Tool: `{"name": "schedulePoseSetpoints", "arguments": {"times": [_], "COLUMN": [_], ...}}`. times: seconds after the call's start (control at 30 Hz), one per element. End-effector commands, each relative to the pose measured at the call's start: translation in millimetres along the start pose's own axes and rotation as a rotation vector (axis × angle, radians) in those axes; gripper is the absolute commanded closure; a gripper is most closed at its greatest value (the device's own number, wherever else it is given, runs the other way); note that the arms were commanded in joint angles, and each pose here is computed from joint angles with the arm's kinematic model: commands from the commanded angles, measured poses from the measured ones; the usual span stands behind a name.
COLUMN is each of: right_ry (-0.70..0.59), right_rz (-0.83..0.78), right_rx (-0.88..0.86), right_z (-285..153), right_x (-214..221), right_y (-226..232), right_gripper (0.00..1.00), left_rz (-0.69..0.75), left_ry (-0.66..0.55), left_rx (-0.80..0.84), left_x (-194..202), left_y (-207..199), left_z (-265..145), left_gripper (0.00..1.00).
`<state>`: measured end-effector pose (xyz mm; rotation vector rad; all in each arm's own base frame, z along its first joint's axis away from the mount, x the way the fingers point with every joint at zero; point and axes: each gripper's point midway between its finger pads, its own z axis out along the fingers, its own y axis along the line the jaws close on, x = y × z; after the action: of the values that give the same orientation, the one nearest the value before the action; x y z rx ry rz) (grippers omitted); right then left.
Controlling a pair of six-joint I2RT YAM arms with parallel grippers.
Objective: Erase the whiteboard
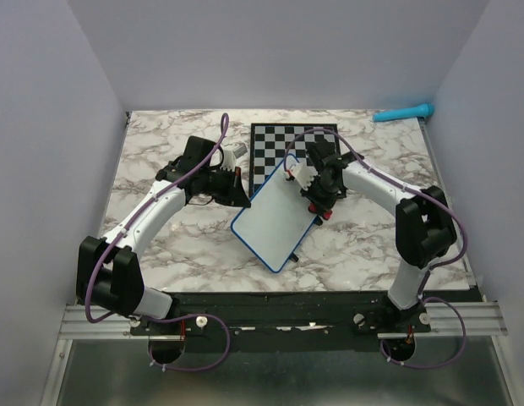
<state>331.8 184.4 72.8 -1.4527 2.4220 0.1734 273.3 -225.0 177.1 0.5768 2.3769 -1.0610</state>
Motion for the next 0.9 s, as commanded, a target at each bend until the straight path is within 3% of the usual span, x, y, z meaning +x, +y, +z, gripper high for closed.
{"name": "schedulePoseSetpoints", "arguments": {"times": [0.0, 0.2, 0.33, 0.53, 0.67, 0.87], "right_ry": [-0.002, -0.067, -0.185, -0.257, -0.27, -0.201], "right_rz": [-0.017, -0.016, -0.009, 0.043, 0.053, 0.05], "right_rx": [-0.036, -0.008, 0.015, -0.033, -0.061, -0.09], "right_z": [6.3, -13.4, -43.9, -40.4, -40.0, -27.3], "right_x": [17.4, -12.9, -68.6, -105.0, -101.9, -47.1], "right_y": [15.1, 0.8, -19.5, -23.5, -9.3, 22.4], "right_gripper": [0.99, 0.99, 0.99, 0.99, 0.99, 0.99], "left_rz": [0.015, 0.016, 0.011, 0.015, 0.008, 0.012], "left_ry": [0.051, 0.05, 0.048, 0.043, 0.045, 0.041], "left_rx": [0.059, 0.056, 0.059, 0.058, 0.056, 0.055], "left_x": [11.6, 10.1, 9.5, 8.7, 9.9, 8.4], "left_y": [-11.0, -10.0, -10.0, -10.9, -10.7, -11.5], "left_z": [3.1, 4.1, 5.1, 3.9, 3.8, 2.9], "left_gripper": [1.0, 1.0, 1.0, 1.0, 1.0, 1.0]}}
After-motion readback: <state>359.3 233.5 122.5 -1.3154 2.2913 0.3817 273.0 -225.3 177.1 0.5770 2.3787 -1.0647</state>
